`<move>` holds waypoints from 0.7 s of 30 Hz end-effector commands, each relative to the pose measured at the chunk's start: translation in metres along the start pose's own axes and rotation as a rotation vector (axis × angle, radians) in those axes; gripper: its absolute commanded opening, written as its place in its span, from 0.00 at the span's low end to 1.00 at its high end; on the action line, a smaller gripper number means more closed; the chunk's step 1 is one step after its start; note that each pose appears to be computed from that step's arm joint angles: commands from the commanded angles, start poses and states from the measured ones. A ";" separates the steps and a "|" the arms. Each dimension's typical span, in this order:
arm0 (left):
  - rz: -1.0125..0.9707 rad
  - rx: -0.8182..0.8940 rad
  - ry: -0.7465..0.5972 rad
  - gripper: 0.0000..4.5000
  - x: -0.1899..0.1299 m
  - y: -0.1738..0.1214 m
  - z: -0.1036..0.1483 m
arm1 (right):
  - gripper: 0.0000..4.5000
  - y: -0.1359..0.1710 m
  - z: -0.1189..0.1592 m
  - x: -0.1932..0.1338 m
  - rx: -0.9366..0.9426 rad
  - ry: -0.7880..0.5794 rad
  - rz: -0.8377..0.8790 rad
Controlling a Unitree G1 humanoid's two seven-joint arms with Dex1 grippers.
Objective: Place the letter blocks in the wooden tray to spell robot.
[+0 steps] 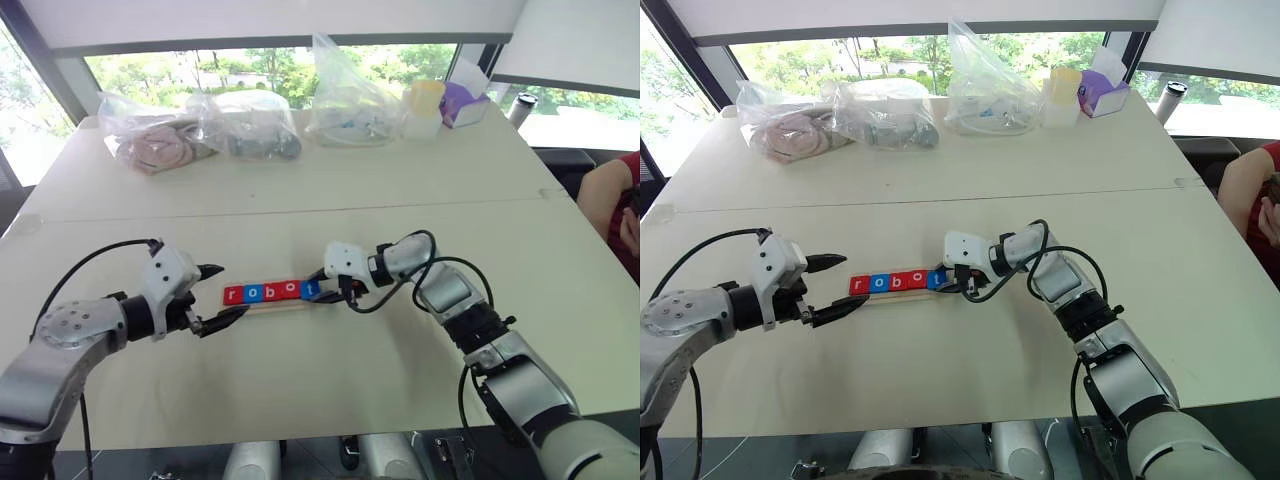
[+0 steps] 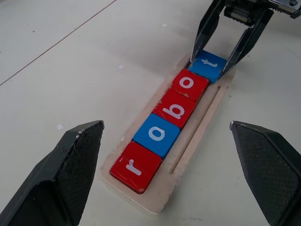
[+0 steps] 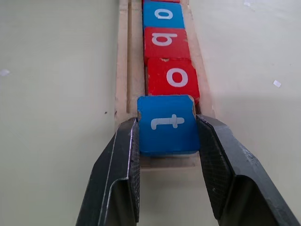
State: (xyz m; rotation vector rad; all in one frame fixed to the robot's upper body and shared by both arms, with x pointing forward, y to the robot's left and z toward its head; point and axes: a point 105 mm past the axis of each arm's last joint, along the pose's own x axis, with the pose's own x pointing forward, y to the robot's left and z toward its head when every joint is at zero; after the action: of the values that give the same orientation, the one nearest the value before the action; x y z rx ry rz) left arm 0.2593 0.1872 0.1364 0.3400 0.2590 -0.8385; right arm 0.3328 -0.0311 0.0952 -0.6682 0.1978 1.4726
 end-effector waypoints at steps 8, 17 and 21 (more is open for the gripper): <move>0.025 0.040 -0.027 1.00 0.000 0.003 0.006 | 0.26 -0.009 0.006 0.002 -0.010 -0.015 -0.031; 0.031 0.042 -0.028 1.00 0.002 0.004 0.006 | 0.79 -0.010 0.009 0.004 0.008 -0.035 -0.051; 0.038 0.041 -0.030 1.00 0.001 0.005 0.006 | 0.99 -0.028 0.024 -0.010 0.042 -0.102 -0.140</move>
State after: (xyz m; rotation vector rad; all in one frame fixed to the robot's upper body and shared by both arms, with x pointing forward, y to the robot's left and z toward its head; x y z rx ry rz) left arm 0.2626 0.1881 0.1336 0.3510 0.2491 -0.8142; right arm 0.3437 -0.0270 0.0988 -0.5895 0.1961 1.3995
